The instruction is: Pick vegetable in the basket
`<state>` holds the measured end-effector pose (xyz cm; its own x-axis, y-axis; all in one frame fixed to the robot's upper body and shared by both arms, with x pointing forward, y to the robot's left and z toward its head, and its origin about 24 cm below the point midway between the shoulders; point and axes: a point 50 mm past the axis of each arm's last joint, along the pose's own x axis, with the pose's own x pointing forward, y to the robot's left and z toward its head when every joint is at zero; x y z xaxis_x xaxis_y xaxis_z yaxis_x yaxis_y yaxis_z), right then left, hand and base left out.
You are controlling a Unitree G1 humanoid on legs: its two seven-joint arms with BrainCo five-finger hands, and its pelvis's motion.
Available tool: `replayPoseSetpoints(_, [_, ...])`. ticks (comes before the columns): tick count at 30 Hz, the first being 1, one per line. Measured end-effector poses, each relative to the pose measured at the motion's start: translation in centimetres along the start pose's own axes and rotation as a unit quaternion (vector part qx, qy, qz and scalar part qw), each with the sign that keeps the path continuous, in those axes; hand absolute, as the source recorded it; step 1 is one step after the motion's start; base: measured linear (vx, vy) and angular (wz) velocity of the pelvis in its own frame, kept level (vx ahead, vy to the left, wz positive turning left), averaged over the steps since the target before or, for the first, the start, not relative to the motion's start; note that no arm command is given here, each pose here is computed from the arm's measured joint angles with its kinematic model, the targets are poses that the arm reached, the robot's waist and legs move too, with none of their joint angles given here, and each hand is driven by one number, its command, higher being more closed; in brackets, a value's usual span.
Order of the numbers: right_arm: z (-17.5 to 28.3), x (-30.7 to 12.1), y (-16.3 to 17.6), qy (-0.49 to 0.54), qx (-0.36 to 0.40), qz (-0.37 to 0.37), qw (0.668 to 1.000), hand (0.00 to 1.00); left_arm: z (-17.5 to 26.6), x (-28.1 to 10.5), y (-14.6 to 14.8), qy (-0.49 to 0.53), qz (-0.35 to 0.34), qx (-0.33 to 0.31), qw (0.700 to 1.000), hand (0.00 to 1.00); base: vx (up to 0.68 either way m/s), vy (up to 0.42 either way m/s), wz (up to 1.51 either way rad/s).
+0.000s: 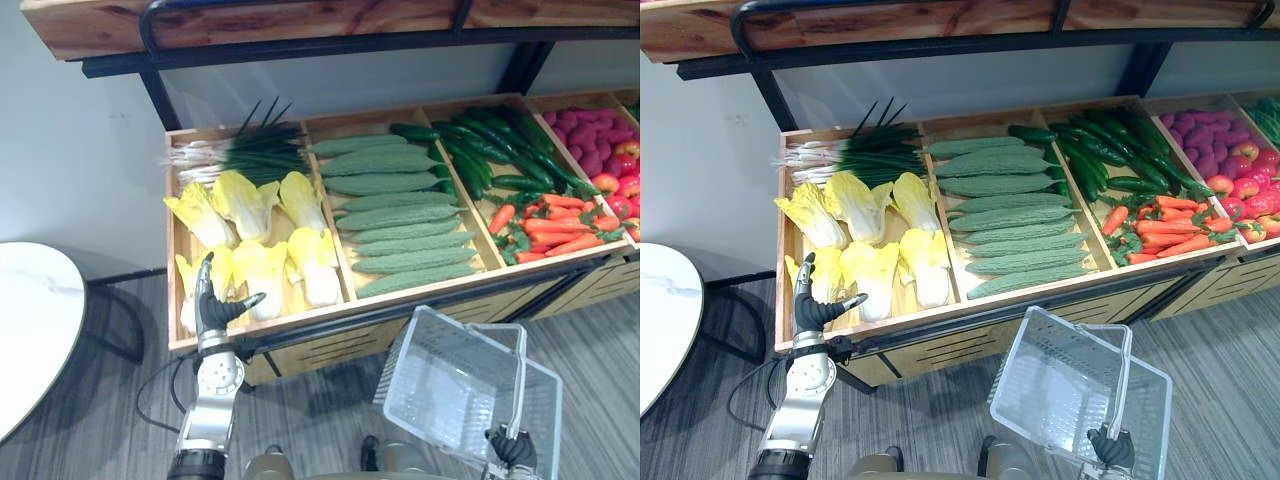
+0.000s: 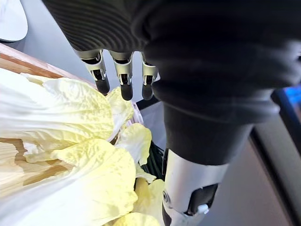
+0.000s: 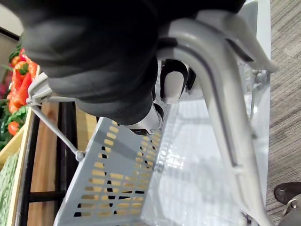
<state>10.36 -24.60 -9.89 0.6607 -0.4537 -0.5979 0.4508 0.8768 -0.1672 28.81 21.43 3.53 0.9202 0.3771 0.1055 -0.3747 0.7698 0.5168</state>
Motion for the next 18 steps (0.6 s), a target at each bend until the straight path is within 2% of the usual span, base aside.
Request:
replayPoseSetpoints(4, [1.6,0.4,0.9,-0.035,0.004,0.015,0.999,1.0,2.5,3.1,-0.1,-0.026,0.006,0.005,1.0,0.0,-0.07,-0.017,-0.05])
replayPoseSetpoints(7, [2.7,0.6,1.7,-0.054,0.009,0.028,0.998,1.0,2.8,4.4,0.1,-0.029,0.008,0.039,0.999,0.0,-0.04,-0.013,-0.06])
replayPoseSetpoints(8, [3.0,0.7,1.8,-0.06,0.012,0.029,0.998,1.0,2.8,5.0,0.4,-0.029,0.015,0.055,0.998,1.0,-0.01,-0.026,-0.04])
replayPoseSetpoints(12, [3.8,0.8,1.9,-0.074,0.018,0.03,0.997,1.0,2.1,5.6,0.9,-0.015,0.017,0.092,0.995,1.0,-0.01,-0.013,-0.05])
replayPoseSetpoints(18, [5.6,1.0,2.0,-0.109,0.038,0.035,0.993,1.0,3.0,6.2,0.9,-0.023,0.023,0.084,0.996,1.0,-0.04,-0.002,-0.09])
